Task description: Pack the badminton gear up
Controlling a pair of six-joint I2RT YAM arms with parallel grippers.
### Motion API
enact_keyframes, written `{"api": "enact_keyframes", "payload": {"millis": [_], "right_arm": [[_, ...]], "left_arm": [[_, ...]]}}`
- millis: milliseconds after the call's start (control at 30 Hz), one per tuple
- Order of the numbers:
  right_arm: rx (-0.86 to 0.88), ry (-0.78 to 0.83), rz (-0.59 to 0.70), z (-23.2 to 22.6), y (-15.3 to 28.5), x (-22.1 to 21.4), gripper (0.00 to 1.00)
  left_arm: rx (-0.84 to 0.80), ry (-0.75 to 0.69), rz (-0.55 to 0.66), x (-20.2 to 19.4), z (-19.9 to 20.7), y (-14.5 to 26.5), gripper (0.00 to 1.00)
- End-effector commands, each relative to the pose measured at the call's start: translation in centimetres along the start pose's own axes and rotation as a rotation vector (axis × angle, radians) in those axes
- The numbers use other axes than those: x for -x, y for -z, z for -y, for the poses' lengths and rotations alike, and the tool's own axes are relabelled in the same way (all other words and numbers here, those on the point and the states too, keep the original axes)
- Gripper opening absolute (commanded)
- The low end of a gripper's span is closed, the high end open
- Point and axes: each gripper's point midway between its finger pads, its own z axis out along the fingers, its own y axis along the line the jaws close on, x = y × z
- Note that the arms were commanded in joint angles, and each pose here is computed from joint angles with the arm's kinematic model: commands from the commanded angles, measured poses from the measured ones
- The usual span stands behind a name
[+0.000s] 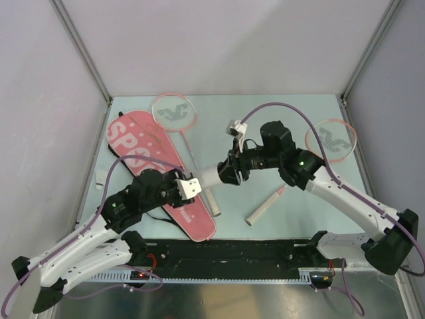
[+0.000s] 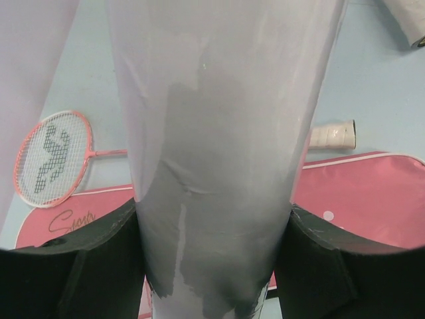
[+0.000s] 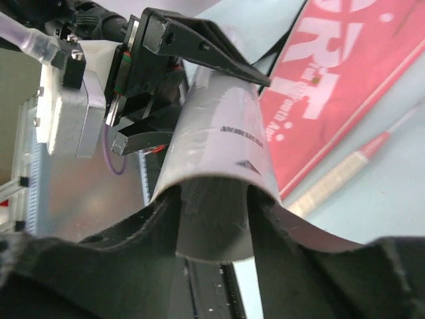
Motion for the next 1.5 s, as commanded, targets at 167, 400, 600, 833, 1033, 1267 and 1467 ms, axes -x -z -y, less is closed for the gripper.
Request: {"api": "enact_keyframes", "payload": {"millis": [167, 400, 600, 833, 1033, 1267, 1467], "right_arm": [[-0.193, 0.049, 0.3, -2.2, 6.9, 6.7, 0.76], [-0.249, 0.101, 0.521, -4.4, 11.8, 9.1, 0.96], [-0.268, 0.103, 0.627, -3.5, 12.2, 8.5, 0.99], [-0.141, 0.046, 0.621, -2.5, 7.6, 6.1, 0.99], [-0.027, 0.066, 0.589, -3.5, 3.2, 5.4, 0.99], [0.104, 0.093, 0.54, -4.7, -1.6, 4.1, 0.96], [0.153, 0.096, 0.525, -4.9, -3.5, 3.5, 0.87]], "left_arm": [[0.11, 0.112, 0.14, 5.7, -3.6, 1.4, 0.47], [0.079, 0.234, 0.231, 9.2, -4.0, 2.4, 0.47], [0.038, 0.414, 0.418, 15.0, -5.0, 4.0, 0.46], [0.022, 0.598, 0.697, 20.4, -6.6, 6.0, 0.48], [-0.021, 0.675, 0.86, 22.4, -6.6, 7.0, 0.49], [-0.051, 0.733, 0.926, 22.6, -6.3, 7.0, 0.5], [-0.046, 0.758, 0.94, 21.8, -6.0, 6.8, 0.52]]}}
